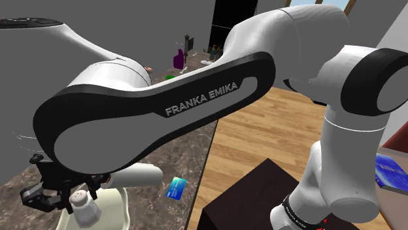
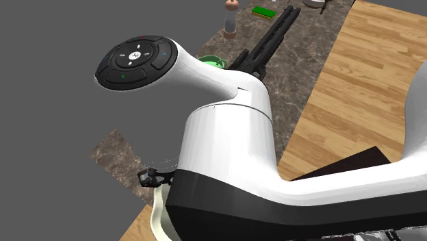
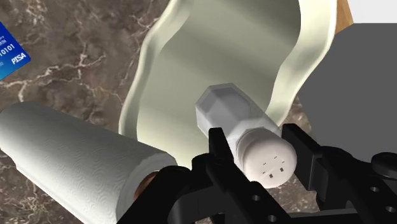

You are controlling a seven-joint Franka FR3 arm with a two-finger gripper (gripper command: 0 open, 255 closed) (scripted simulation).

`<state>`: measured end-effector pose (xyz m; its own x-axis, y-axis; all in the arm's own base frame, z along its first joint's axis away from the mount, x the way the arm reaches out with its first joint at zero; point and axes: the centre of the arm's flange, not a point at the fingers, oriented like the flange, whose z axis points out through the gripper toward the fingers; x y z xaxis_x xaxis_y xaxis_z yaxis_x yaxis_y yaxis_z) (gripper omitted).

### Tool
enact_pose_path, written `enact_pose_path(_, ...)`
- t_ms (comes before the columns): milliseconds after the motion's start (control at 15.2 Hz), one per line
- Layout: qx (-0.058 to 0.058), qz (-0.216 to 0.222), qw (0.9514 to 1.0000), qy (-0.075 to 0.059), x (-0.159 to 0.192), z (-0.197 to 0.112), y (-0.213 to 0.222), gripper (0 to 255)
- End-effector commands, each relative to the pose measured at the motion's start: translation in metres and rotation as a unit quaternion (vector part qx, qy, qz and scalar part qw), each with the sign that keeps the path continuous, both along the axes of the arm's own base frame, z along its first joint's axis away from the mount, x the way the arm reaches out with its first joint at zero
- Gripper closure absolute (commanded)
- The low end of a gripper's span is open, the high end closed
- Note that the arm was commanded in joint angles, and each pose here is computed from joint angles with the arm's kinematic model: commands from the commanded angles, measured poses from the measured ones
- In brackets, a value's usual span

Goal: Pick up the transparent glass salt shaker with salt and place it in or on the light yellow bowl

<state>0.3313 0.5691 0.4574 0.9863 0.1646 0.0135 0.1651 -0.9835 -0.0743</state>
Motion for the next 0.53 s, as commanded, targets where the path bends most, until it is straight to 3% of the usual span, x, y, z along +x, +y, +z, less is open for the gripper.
enact_pose_path(0,0.0,0.0,1.0,0.0,0.0,0.0,0.0,255)
enact_pose_path(66,0.0,0.0,1.0,0.0,0.0,0.0,0.0,0)
enact_pose_path(396,0.0,0.0,1.0,0.0,0.0,0.0,0.0,0)
enact_pose_path(462,0.0,0.0,1.0,0.0,0.0,0.013,-0.001,0)
